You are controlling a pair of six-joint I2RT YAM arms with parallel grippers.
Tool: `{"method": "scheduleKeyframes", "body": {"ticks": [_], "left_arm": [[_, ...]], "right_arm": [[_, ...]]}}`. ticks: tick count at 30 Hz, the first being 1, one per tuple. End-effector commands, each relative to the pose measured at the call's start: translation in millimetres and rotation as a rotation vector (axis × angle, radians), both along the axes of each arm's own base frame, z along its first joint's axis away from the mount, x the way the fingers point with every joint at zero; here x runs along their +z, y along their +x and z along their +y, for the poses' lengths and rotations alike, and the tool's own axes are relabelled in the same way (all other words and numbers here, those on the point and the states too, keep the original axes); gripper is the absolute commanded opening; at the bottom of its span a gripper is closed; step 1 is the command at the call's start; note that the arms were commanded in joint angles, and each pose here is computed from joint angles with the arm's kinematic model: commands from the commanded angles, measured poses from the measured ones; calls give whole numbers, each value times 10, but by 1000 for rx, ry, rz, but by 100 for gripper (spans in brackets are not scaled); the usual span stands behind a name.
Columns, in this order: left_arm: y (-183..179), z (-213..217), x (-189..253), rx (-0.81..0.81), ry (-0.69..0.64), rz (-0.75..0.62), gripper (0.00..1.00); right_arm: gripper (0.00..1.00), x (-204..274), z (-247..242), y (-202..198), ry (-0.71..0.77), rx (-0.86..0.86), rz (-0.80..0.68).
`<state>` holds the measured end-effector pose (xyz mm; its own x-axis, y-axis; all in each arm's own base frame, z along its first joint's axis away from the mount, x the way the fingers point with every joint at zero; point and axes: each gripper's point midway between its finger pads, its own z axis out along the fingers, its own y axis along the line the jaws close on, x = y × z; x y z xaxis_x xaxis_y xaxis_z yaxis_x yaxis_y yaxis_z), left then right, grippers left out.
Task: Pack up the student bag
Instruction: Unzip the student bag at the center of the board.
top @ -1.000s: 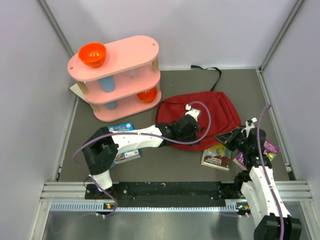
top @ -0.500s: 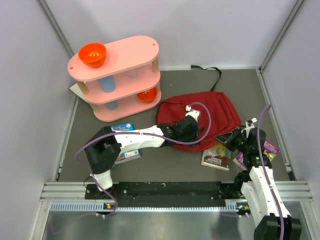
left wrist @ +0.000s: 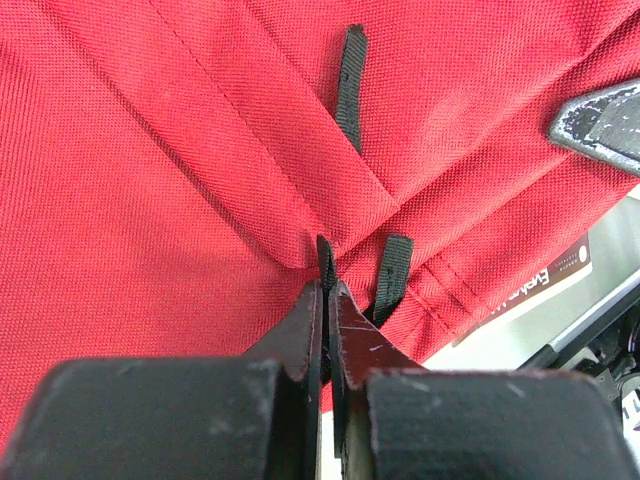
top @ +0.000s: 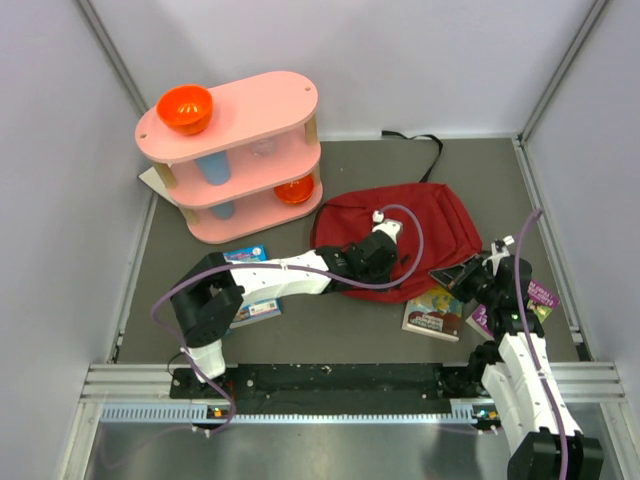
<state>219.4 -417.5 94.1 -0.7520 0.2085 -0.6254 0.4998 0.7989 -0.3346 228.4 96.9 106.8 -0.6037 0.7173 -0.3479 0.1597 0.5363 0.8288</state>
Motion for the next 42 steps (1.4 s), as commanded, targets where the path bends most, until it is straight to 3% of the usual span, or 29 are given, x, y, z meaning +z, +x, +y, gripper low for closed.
{"method": "scheduleKeyframes", "body": {"ticks": [1,14,23,24,27,28,31,38,42], "left_arm": [[29,-45,181,5,-43,-34,0],[249,780,340,197,66,-234,0],[260,982,543,211,-14,-308,0],[250,946,561,195,-27,-308,0],[210,788,605,148,-75,-287,0],[209,741,627,139,-89,-280,0],[183,659,608,109,-99,-260,0],[166,584,648,84,-129,-258,0],[160,612,660,81,-123,-269,0]], "right_arm": [[0,112,20,32,1,10,-39],[0,131,-258,420,-116,-67,4],[0,171,-507,695,-145,-62,6],[4,174,-472,680,-139,-31,8],[38,303,-287,572,-70,60,-31],[55,318,-281,525,-75,61,-30],[74,384,-268,288,-109,59,-18],[75,418,243,-219,117,142,17],[74,365,443,-295,229,91,73]]}}
